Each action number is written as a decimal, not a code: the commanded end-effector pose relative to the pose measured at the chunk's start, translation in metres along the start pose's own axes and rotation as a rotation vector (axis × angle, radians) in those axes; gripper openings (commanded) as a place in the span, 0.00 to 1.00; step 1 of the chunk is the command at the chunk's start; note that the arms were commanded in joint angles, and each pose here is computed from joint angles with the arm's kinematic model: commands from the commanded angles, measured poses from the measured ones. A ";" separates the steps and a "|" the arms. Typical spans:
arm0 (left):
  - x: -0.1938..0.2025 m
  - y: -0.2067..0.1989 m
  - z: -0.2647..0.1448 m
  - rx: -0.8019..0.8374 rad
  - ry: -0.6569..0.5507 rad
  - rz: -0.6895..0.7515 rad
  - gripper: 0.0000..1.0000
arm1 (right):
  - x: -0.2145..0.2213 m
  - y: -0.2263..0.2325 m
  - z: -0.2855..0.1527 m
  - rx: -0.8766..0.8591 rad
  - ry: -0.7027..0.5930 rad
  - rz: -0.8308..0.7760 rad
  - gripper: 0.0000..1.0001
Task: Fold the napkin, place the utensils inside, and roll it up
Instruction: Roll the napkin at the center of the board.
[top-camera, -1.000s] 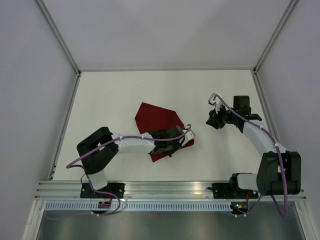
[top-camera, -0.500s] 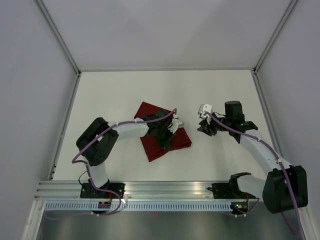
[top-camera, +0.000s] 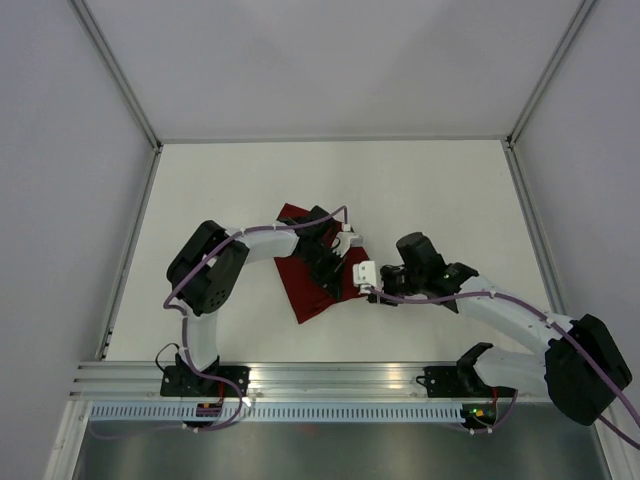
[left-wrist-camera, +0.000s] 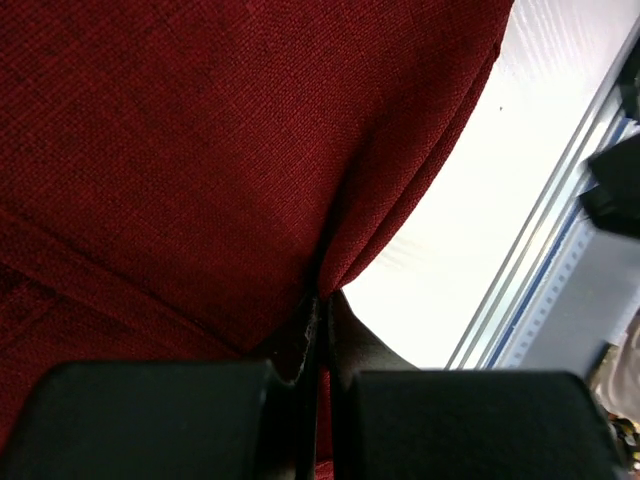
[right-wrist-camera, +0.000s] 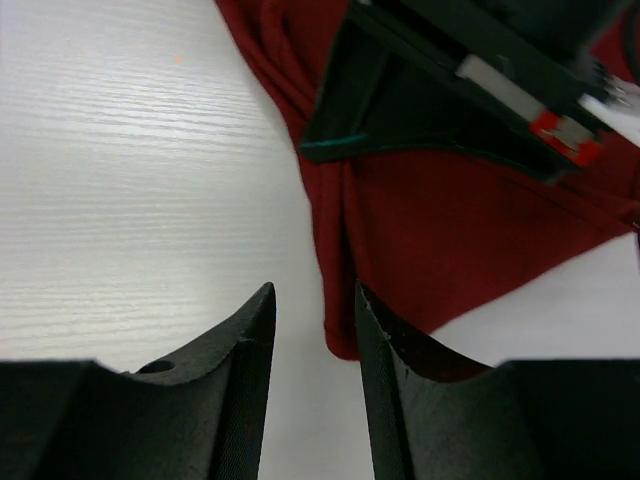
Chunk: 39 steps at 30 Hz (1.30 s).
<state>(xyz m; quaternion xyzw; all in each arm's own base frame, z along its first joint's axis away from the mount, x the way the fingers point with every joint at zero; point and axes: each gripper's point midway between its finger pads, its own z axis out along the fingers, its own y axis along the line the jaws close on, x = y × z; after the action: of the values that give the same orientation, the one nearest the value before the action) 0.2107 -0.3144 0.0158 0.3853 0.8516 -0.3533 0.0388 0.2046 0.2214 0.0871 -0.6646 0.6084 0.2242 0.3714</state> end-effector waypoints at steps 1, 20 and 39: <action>0.008 0.007 0.002 0.036 0.034 -0.001 0.02 | -0.004 0.000 0.016 0.044 0.016 -0.135 0.44; 0.012 0.010 0.001 0.076 0.041 -0.040 0.02 | -0.008 0.015 0.066 0.112 0.066 -0.414 0.67; 0.010 0.005 -0.005 0.098 0.034 -0.027 0.02 | 0.026 0.005 0.092 0.116 0.190 -0.487 0.53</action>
<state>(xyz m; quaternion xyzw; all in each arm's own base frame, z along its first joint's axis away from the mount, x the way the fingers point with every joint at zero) 0.2069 -0.3079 0.0157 0.3665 0.8428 -0.3941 0.0019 0.2212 0.2854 0.0266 -0.7700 0.4736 0.0418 0.4255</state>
